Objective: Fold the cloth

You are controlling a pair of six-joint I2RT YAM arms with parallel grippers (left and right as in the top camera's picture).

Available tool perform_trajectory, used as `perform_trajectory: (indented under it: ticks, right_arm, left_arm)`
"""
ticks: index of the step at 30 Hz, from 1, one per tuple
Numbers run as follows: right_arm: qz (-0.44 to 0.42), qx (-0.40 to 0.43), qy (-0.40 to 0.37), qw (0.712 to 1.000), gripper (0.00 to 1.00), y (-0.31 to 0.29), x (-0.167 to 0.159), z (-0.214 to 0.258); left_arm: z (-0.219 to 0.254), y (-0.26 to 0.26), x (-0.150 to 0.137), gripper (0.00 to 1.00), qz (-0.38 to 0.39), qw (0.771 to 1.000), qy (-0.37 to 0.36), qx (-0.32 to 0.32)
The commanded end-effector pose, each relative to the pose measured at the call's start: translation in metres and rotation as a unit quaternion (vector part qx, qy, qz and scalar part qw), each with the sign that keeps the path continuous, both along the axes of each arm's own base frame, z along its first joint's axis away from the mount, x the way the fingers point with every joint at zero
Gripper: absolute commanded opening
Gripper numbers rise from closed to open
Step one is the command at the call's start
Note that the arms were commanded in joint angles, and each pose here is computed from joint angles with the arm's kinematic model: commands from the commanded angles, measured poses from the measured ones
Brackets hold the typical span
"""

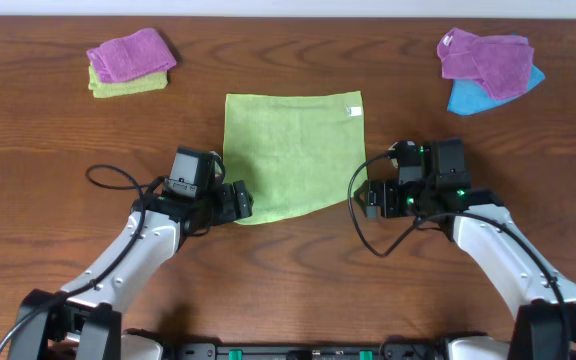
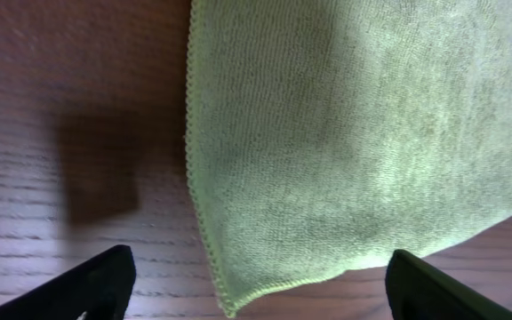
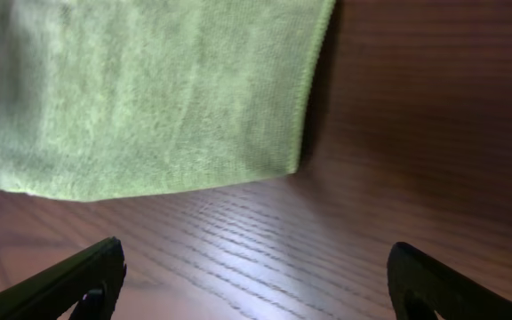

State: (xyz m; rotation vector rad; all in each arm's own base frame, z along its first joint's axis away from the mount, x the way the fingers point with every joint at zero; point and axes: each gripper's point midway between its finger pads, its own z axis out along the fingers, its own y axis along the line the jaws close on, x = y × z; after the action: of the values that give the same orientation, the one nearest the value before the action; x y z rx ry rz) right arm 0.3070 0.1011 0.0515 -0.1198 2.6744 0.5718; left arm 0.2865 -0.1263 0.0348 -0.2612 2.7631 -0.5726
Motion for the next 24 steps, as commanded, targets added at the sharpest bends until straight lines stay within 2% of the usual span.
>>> perform_trajectory:
  ticks: [1, 3, 7, 10, 12, 17, 24]
  right_arm:
    - [-0.019, 0.010, -0.001, 1.000, 0.92, -0.008, 0.004, 0.000]
    - [-0.032, 0.011, -0.007, 0.999, 0.92, -0.017, 0.009, 0.002]
    - [-0.055, 0.012, -0.015, 0.998, 0.91, -0.032, 0.016, 0.003]
    - [-0.060, 0.017, -0.018, 0.998, 0.91, -0.034, 0.019, 0.003]
    - [-0.060, 0.020, -0.016, 0.998, 0.91, -0.035, 0.021, 0.000]
    - [-0.049, 0.045, -0.008, 0.998, 0.91, -0.027, 0.024, -0.009]
    - [-0.047, 0.051, -0.006, 0.998, 0.90, -0.025, 0.024, -0.011]
  left_arm:
    - [-0.001, -0.004, -0.004, 0.86, -0.004, 1.000, 0.010, -0.013]
    - [-0.002, -0.004, -0.004, 0.82, -0.004, 1.000, 0.010, -0.013]
    - [-0.002, -0.003, -0.003, 0.67, -0.003, 1.000, 0.009, -0.011]
    - [-0.002, -0.002, -0.003, 0.61, -0.002, 1.000, 0.008, -0.007]
    - [-0.002, -0.002, -0.003, 0.63, -0.001, 1.000, 0.008, -0.006]
    - [-0.005, 0.003, -0.005, 0.76, -0.001, 1.000, 0.010, 0.010]
    - [-0.009, 0.009, -0.004, 0.79, -0.004, 1.000, 0.009, 0.029]
